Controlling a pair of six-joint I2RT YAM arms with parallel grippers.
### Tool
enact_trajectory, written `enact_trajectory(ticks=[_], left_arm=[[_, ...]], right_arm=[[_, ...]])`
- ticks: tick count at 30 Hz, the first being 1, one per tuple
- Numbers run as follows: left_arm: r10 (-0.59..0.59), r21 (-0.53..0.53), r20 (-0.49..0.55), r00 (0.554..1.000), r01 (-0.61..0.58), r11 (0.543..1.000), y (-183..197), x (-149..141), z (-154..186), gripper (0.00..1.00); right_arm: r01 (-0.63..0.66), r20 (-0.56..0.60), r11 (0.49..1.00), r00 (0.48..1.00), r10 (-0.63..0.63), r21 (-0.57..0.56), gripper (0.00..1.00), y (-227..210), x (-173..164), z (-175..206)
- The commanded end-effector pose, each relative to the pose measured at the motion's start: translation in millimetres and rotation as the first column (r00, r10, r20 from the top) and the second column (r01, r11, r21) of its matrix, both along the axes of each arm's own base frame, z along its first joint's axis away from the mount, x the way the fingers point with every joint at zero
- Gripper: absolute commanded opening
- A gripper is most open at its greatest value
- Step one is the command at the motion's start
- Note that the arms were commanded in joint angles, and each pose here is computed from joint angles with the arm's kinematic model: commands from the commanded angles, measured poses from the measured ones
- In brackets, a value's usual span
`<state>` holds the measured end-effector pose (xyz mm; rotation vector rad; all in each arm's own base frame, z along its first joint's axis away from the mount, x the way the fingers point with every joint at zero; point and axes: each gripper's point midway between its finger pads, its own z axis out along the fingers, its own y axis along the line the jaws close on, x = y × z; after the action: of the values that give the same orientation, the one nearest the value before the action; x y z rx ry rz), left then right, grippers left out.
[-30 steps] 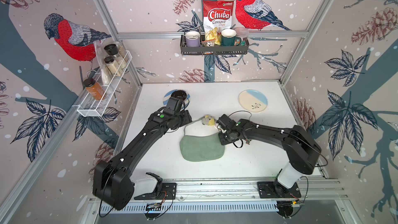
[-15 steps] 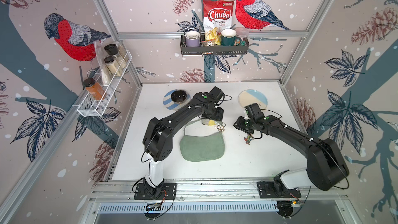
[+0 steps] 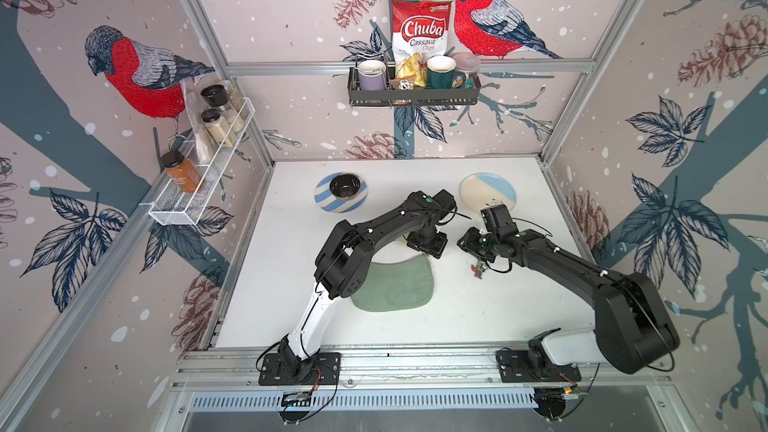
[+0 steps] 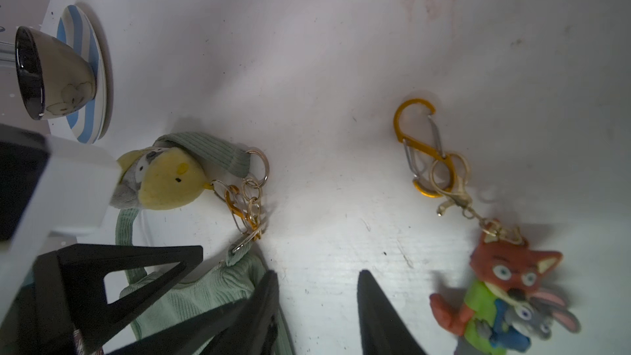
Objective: Remove the decoration from the bag
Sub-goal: Pick up the bag from the center of the board.
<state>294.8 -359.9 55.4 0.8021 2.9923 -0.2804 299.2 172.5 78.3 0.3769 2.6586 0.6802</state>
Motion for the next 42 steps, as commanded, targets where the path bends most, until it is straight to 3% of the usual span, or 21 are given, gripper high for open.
enact_trajectory(ticks=[1,9,14,15,17,19,24,28,34,36,39,41,42], left_arm=[[-0.046,-0.005,-0.035,0.998,0.046,0.999,-3,-6,-9,0.55],[-0.087,-0.036,-0.022,0.996,0.087,0.996,-6,-5,2,0.0],[-0.091,-0.22,-0.072,0.993,0.073,0.973,-29,-28,34,0.0],[-0.095,-0.248,-0.101,0.99,0.067,0.966,-34,-35,34,0.06],[-0.102,-0.246,-0.157,0.982,0.061,0.967,-35,-45,30,0.31],[-0.099,-0.218,-0.129,0.987,0.069,0.973,-24,-38,38,0.45],[0.074,-0.133,-0.012,0.997,-0.075,0.988,27,20,56,0.64],[0.114,-0.044,0.024,0.993,-0.113,0.993,44,31,47,0.8],[0.127,0.069,0.084,0.988,-0.133,0.989,57,50,13,0.76],[0.15,0.062,0.088,0.985,-0.155,0.986,57,57,2,0.72],[0.174,-0.001,0.052,0.983,-0.175,0.985,43,61,-10,0.58],[0.187,-0.034,0.02,0.982,-0.187,0.982,36,60,-10,0.4],[0.199,-0.063,0.005,0.98,-0.198,0.978,33,61,-3,0.25]], right_arm=[[0.002,0.014,0.999,1.0,-0.003,0.033,0.38,4,2,4],[0.003,0.011,1.0,1.0,-0.003,0.017,0.37,1,-1,0],[0.01,0.018,1.0,1.0,-0.01,0.002,0.36,-2,-2,-1],[0.011,0.02,1.0,1.0,-0.011,-0.001,0.36,-3,-1,-1],[0.01,0.024,1.0,1.0,-0.009,-0.01,0.35,-4,1,1],[0.008,0.025,1.0,1.0,-0.008,-0.014,0.35,-5,1,3],[0.001,0.019,1.0,1.0,-0.001,-0.012,0.35,-4,-1,2],[-0.008,0.011,1.0,1.0,0.009,-0.014,0.35,0,-1,0],[-0.026,0.008,1.0,1.0,0.026,-0.014,0.35,8,-1,-1],[-0.033,0.007,0.999,0.999,0.033,-0.019,0.34,10,-2,-2],[-0.043,-0.001,0.999,0.999,0.043,-0.022,0.34,12,-4,-5],[-0.045,-0.004,0.999,0.999,0.045,-0.022,0.34,13,-4,-5],[-0.048,-0.001,0.999,0.999,0.048,-0.022,0.34,13,-5,-4]])
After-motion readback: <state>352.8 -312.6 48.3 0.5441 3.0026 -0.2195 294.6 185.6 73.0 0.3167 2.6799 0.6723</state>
